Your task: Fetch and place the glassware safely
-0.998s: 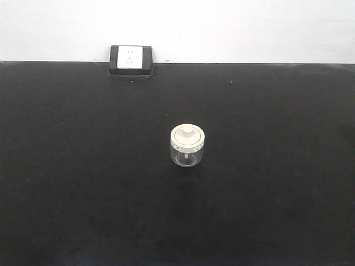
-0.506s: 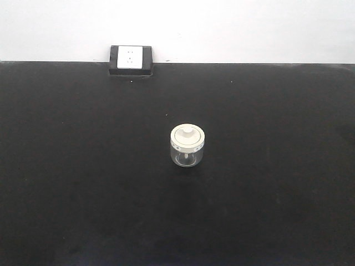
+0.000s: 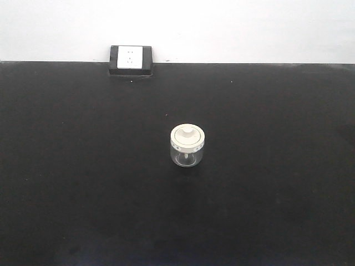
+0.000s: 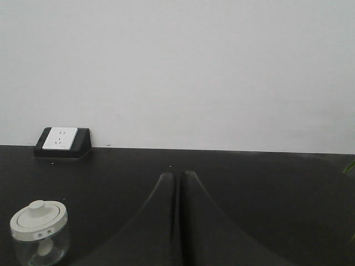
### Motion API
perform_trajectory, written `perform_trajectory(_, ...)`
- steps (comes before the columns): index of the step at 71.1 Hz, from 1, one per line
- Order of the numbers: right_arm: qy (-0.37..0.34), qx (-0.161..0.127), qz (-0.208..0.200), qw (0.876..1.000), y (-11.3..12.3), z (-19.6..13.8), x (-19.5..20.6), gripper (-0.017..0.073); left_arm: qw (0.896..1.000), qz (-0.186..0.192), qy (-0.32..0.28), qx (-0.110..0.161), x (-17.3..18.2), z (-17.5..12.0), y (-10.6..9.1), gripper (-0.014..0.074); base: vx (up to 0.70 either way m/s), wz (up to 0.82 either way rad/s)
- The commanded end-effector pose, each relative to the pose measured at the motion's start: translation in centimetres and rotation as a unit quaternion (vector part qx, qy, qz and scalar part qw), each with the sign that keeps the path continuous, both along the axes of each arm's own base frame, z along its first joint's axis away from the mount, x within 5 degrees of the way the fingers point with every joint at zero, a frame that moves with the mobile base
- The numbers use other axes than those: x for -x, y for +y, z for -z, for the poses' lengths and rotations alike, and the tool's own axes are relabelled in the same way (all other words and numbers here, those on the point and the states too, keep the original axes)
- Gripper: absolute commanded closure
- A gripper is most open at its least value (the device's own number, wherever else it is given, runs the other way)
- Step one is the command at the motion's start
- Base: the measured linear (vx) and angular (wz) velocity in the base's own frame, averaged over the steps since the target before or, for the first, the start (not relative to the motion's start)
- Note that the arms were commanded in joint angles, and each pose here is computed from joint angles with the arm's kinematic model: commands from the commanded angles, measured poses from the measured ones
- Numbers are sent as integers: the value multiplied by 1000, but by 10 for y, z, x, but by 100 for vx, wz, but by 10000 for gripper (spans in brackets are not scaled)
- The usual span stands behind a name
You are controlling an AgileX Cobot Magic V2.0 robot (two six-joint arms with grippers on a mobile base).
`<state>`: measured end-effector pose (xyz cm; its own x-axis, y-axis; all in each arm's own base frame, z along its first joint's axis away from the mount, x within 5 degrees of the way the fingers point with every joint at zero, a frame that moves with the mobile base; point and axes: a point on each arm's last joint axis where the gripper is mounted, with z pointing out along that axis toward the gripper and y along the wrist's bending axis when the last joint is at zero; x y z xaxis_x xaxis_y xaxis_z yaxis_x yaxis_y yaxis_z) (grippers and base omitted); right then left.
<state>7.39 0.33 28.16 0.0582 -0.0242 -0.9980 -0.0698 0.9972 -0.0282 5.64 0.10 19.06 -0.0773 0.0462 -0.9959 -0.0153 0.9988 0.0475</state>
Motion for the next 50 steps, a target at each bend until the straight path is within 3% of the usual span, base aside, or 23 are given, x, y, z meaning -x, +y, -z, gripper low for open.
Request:
perform_trajectory(1,-14,19,2,1000,0,-10,0,563,1000,-2,-28,9,0,2,0,601,0,0)
perform_trajectory(12,-14,16,0,1000,0,-10,0,563,1000,-2,-28,9,0,2,0,601,0,0)
perform_trajectory(24,-2,-16,1,1000,0,-8,0,563,1000,-2,-28,9,0,2,0,601,0,0)
perform_trajectory(30,11,-18,5,1000,-1,-6,0,563,1000,-2,-28,9,0,2,0,601,0,0)
perform_trajectory(38,33,3,3,999,0,-1,0,563,1000,-2,-28,9,0,2,0,601,0,0)
perform_trajectory(39,37,-5,1,999,0,-1,0,563,1000,-2,-28,9,0,2,0,601,0,0)
perform_trajectory(50,47,38,-17,998,3,2,0,563,1000,-2,-28,9,0,2,0,601,0,0)
